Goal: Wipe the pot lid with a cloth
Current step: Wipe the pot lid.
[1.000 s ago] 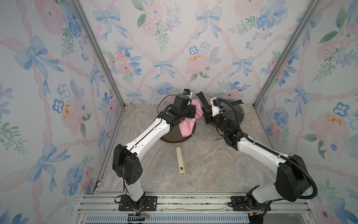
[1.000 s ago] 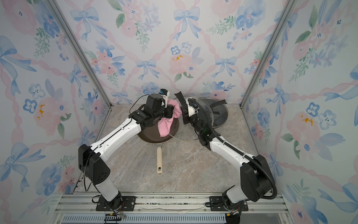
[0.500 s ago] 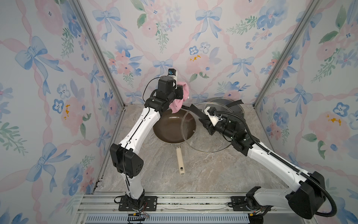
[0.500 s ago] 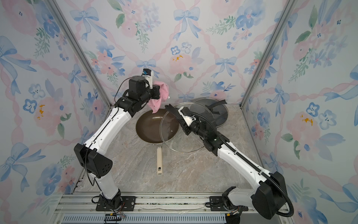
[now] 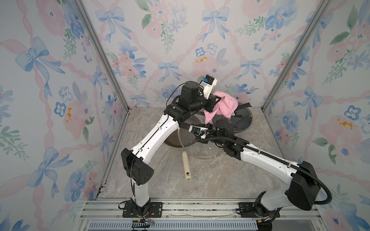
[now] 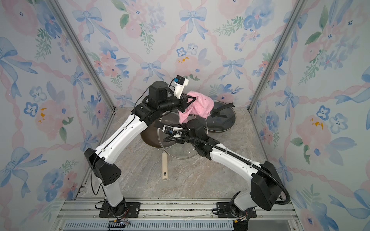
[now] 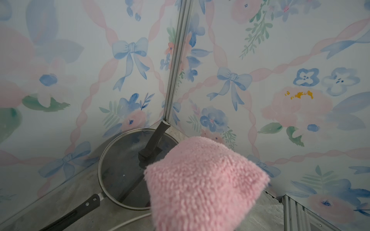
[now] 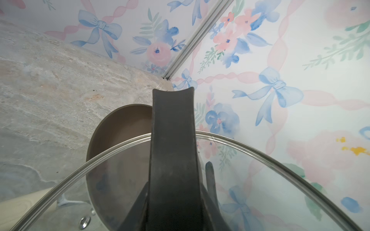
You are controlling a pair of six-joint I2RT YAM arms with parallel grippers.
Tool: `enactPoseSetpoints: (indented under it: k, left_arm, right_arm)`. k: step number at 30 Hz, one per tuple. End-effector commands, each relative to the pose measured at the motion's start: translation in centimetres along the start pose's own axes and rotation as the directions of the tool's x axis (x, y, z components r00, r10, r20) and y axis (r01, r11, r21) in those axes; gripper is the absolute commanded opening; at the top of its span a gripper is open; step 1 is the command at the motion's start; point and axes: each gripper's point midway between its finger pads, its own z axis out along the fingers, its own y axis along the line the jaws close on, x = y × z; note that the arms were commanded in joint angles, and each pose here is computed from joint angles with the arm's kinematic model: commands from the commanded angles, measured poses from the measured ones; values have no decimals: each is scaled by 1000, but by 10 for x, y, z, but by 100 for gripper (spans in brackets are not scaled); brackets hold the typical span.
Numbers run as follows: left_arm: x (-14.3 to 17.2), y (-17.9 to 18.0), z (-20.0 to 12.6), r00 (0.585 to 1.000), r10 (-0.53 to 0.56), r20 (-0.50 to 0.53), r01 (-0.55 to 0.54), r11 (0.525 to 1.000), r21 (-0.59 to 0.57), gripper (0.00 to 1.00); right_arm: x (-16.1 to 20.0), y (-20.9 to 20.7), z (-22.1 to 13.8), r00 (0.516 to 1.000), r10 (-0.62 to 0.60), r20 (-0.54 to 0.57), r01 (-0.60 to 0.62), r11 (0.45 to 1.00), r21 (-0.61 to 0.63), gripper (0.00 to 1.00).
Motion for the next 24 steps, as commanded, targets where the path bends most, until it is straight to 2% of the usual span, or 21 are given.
enactPoseSetpoints:
  k: [1, 3, 5, 7, 11, 15, 19, 20, 22, 23, 24]
  left_arm:
    - [9, -5, 1, 999, -31, -33, 33, 998, 62, 2]
    - [23, 0, 1, 998, -23, -61, 26, 999, 41, 2]
    - [40, 20, -3, 995, -21, -93, 19, 1000, -25, 3]
    - [60, 53, -10, 990, -61, -125, 47, 993, -108, 3]
    - [86, 133, -41, 980, -142, -142, 93, 947, -309, 1]
    - [85, 180, -62, 981, -146, -125, 81, 903, -421, 1]
    - [57, 205, -88, 985, -170, -31, 132, 857, -499, 0]
    - [46, 207, -94, 984, -180, 9, 160, 849, -503, 0]
    - [26, 206, -104, 975, -206, 82, 219, 840, -496, 0]
    - [16, 201, -107, 973, -206, 107, 232, 842, -487, 0]
    - [8, 195, -109, 972, -199, 126, 235, 839, -490, 0]
  right_arm:
    - [-66, -71, -29, 976, -146, 162, 93, 951, 295, 0]
    - [-67, -78, -35, 976, -143, 164, 81, 938, 337, 0]
    - [-69, -85, -43, 975, -140, 171, 66, 924, 377, 0]
    - [-71, -92, -51, 976, -135, 173, 53, 910, 411, 1]
    - [-70, -102, -69, 978, -120, 172, 29, 891, 453, 0]
    - [-60, -111, -82, 984, -77, 161, -10, 876, 483, 0]
    - [-45, -128, -93, 984, 23, 175, -112, 847, 520, 1]
    - [-38, -134, -95, 981, 68, 182, -156, 832, 532, 0]
    - [-23, -154, -101, 963, 167, 210, -261, 769, 583, 0]
    - [-14, -168, -107, 938, 237, 254, -346, 707, 617, 1]
    - [-6, -183, -114, 896, 311, 317, -444, 621, 646, 0]
